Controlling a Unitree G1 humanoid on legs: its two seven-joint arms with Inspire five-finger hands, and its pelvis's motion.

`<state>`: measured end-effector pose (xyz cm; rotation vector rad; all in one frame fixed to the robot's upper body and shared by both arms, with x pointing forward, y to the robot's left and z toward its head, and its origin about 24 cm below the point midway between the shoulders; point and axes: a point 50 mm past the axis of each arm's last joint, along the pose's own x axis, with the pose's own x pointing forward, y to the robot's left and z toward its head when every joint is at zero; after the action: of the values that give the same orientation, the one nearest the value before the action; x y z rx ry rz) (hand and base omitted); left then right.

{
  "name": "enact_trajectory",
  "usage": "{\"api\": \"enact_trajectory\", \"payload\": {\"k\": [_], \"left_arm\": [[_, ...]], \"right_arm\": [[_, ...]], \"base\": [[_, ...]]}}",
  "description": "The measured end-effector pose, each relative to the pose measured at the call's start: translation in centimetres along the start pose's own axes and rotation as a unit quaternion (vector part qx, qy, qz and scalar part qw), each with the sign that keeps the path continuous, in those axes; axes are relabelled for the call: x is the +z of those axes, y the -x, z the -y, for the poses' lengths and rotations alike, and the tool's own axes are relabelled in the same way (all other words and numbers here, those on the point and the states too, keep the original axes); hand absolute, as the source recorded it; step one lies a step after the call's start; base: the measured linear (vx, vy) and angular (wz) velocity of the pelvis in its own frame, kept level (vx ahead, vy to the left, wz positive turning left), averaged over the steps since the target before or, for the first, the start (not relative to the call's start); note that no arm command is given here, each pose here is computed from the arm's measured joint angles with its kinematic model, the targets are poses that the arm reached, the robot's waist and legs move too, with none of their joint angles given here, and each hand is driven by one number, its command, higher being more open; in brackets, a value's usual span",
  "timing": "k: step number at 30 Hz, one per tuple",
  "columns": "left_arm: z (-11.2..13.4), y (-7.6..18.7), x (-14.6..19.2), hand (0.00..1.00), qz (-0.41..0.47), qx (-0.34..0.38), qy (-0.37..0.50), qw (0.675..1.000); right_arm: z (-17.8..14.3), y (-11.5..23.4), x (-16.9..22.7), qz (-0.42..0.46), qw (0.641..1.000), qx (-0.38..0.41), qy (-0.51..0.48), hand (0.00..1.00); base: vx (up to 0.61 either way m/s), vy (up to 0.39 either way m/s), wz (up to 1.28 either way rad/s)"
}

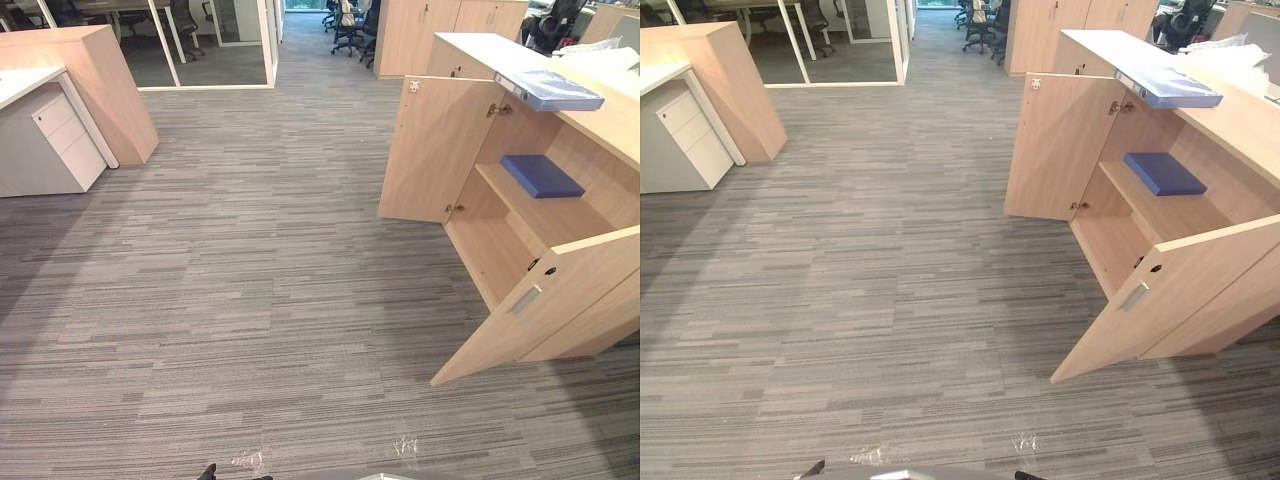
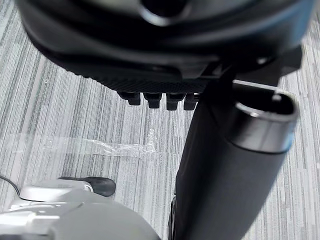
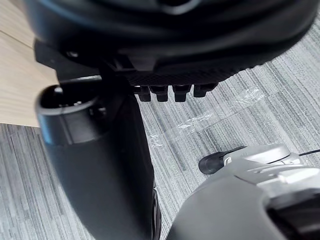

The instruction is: Walk over to the cabinet, pick up the folder, carry it to the office cabinet, place the folder inside the office cabinet, then close the office cabinet door

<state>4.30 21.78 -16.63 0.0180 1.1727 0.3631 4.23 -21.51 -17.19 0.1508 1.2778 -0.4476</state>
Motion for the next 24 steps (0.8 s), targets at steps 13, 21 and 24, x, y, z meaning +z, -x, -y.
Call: {"api": "enact_trajectory", "payload": {"k": [13, 21, 24], "left_arm": [[0.3, -0.1, 0.2, 1.00, 0.002, -0.014, 0.023, 1.000], [0.3, -0.1, 0.4, 1.00, 0.004, -0.008, 0.021, 1.000], [0.1, -0.1, 0.3, 1.00, 0.002, 0.001, 0.042, 0.999]], "right_arm": [[-0.5, -0.1, 1.0, 0.012, 1.000, 0.008, -0.005, 1.00], [-0.5, -0.1, 1.2, 0.014, 1.000, 0.007, -0.016, 1.00], [-0.6, -0.2, 1.2, 0.014, 1.000, 0.007, -0.027, 1.00]], "base": [[0.00, 0.000, 0.00], [0.00, 0.000, 0.00], [0.00, 0.000, 0.00]]}}
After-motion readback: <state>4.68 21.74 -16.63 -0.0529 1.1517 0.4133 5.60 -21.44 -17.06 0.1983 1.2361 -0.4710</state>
